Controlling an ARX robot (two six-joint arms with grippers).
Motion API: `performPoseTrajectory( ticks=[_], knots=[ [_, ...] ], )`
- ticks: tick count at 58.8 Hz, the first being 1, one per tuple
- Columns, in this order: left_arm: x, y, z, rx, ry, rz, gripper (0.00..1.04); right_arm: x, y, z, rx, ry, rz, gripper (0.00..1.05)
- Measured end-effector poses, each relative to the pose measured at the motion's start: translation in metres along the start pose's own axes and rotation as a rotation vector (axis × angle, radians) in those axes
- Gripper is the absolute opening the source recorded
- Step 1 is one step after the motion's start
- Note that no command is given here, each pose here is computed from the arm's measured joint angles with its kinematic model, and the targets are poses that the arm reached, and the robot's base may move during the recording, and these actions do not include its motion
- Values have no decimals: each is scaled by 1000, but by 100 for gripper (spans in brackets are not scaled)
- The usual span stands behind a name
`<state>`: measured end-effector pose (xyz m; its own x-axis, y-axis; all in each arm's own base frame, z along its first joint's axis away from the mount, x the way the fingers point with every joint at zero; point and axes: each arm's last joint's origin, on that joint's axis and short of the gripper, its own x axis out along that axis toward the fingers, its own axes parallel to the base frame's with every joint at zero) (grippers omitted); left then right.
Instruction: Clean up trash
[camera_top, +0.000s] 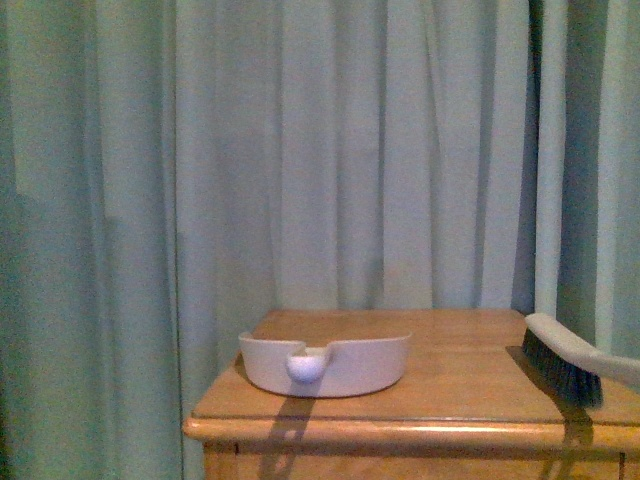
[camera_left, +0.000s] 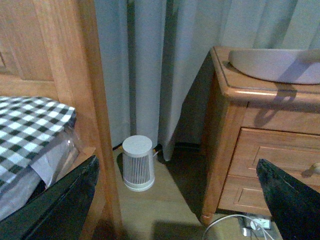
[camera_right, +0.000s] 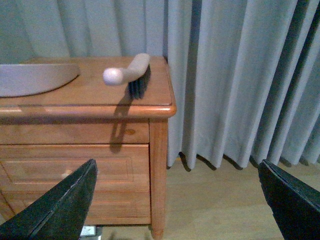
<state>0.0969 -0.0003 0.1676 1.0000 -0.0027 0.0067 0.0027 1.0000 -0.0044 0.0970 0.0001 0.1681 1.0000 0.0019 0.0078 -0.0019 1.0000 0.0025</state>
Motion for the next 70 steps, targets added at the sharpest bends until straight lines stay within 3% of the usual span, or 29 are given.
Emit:
performPoseTrajectory(
  ticks=[17,25,32,37,45,48,52,61,70],
  knots=[
    [0,0,0,-3,0,5,97,0,0,0,0,0,-1,97],
    [10,2,6,-151,23,49,97,0,0,0,0,0,0,97],
    [35,-4,39,-82,107,-51,97,0,0,0,0,0,0,97],
    [72,-16,80,21,219,-138,97,0,0,0,0,0,0,97],
    [126,-48,135,139,330,-227,97,0,0,0,0,0,0,97],
    [155,-77,162,181,392,-274,97,0,0,0,0,0,0,97],
    [182,-112,180,227,426,-301,97,0,0,0,0,0,0,97],
    [214,-167,183,237,466,-334,97,0,0,0,0,0,0,97],
    [234,-208,164,225,534,-297,97,0,0,0,0,0,0,97]
  ],
)
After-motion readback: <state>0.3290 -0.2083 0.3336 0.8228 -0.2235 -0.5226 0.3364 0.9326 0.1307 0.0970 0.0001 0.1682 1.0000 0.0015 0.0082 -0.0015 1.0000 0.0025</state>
